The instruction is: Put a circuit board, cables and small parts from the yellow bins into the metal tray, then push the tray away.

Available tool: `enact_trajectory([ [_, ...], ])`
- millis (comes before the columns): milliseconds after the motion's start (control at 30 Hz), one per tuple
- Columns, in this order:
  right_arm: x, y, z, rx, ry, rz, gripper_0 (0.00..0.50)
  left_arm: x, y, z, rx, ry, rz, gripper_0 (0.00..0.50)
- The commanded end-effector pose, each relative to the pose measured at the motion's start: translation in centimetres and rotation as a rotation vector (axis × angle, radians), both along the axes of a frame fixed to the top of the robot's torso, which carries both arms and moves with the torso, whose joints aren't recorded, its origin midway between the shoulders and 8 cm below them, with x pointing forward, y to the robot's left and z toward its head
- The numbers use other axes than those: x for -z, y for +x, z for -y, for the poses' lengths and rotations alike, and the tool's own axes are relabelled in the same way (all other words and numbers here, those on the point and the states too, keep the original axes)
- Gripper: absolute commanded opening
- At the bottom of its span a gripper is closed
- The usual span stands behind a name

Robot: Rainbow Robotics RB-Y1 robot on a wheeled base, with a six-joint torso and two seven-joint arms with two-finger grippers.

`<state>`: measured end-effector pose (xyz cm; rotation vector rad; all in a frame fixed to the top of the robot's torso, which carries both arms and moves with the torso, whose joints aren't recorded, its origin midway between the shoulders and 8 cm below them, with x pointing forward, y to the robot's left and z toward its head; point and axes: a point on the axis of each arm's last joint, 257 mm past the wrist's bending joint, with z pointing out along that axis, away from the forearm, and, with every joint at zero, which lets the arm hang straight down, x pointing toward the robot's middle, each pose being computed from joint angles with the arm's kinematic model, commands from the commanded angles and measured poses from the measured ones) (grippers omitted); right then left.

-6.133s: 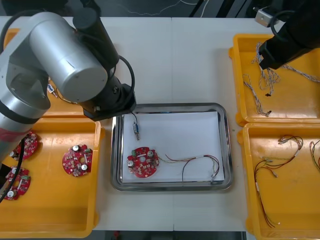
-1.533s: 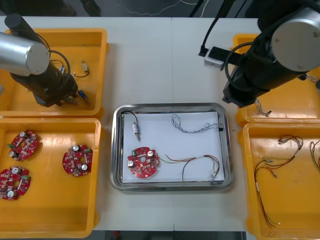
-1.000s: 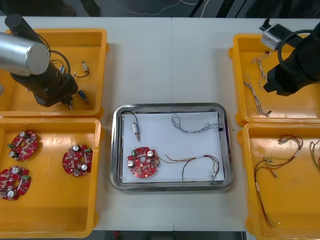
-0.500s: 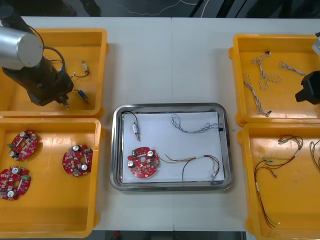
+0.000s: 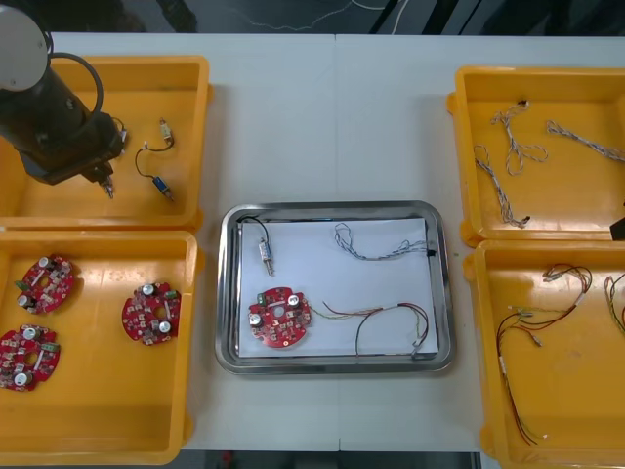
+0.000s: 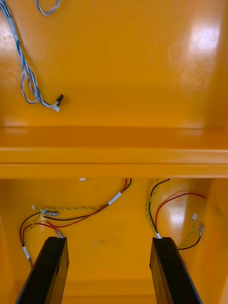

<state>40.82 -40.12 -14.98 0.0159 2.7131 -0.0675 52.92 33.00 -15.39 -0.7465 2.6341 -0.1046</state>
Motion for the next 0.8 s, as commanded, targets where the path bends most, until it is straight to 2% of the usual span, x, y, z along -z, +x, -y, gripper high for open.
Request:
enact_trajectory([
  [33,-0.7,-1.3,2.4,0.068,-0.037,0.012,0.500,-5.9,-0.1,0.0,0.091,0.076,0.082,0.000],
  [300,-0.3,-1.0,1.6,0.076,-0.023,0.044,0.500,-7.0,-2.6,4.0,0.190,0.104,0.074,0.000],
  [433,-0.3,-0.8,1.1,0.075,-0.017,0.061,0.500,-8.1,-2.6,7.2,0.249,0.083,0.121,0.000],
  [567,-0.1,-0.9,0.8,0.077,-0.018,0.071,0.500,-8.9,-2.6,10.6,0.307,0.072,0.151,0.000],
  [667,0.1,-1.1,0.7,0.087,-0.018,0.086,0.500,-9.1,-2.8,13.1,0.327,0.053,0.162,0.000],
  [800,0.3,-1.2,0.6,0.094,-0.025,0.097,0.500,-8.8,-3.3,16.0,0.355,0.036,0.157,0.000],
])
